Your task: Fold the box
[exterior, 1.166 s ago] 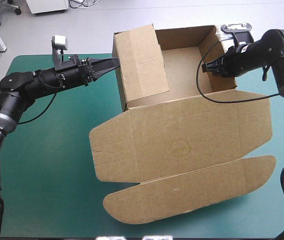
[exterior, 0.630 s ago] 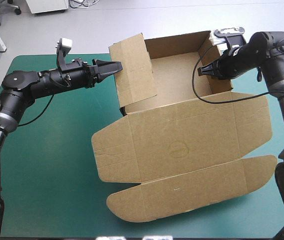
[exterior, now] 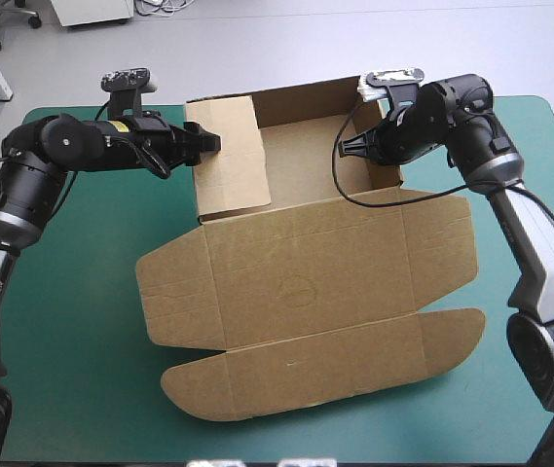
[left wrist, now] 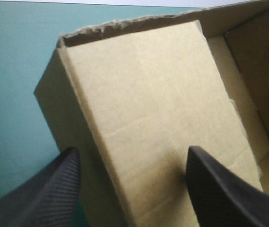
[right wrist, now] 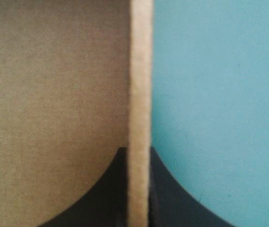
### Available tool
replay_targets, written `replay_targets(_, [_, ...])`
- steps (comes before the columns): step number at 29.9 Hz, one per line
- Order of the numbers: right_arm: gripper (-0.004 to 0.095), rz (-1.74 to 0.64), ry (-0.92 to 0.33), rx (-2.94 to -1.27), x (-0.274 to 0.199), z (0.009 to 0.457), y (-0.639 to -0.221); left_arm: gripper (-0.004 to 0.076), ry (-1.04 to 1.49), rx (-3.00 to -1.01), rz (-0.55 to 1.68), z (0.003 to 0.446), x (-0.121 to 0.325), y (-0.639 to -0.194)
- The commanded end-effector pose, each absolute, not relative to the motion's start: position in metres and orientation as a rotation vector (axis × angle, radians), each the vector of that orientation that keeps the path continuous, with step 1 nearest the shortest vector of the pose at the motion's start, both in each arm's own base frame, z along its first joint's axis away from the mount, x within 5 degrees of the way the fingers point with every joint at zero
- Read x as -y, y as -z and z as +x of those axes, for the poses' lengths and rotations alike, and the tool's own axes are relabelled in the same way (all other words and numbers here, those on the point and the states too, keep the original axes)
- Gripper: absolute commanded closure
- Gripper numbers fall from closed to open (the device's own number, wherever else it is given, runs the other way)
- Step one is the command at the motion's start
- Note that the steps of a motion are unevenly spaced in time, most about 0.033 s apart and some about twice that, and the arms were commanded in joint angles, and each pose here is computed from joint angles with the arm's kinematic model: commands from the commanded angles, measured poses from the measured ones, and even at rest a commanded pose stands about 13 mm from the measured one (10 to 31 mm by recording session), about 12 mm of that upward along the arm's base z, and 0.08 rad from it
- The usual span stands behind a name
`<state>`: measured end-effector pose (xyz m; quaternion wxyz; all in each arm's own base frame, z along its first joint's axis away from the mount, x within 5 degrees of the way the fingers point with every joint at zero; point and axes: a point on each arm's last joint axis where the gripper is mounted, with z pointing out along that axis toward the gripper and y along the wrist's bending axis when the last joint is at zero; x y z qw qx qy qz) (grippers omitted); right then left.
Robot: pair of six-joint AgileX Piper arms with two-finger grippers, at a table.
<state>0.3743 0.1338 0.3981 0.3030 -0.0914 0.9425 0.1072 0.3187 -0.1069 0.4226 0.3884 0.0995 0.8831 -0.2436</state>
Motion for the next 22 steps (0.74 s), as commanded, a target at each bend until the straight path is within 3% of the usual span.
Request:
replay_targets(1, [0.092, -0.167, -0.389, -2.362, -0.136, 0.362, -0.431, 0.0262, 0.519, -2.2, 0.203, 0.309, 0.106, -0.444])
replay_targets(13, [0.0919, -0.171, -0.43, -2.342, -0.16, 0.356, -0.431, 0.0295, 0.438, -2.354, 0.168, 0.328, 0.123, -0.411])
replay_targets(22, [0.0916, -0.145, -0.263, -2.372, -0.18, 0.351, -0.42, 0.0525, 0.306, -2.4, 0.138, 0.335, 0.128, -0.396])
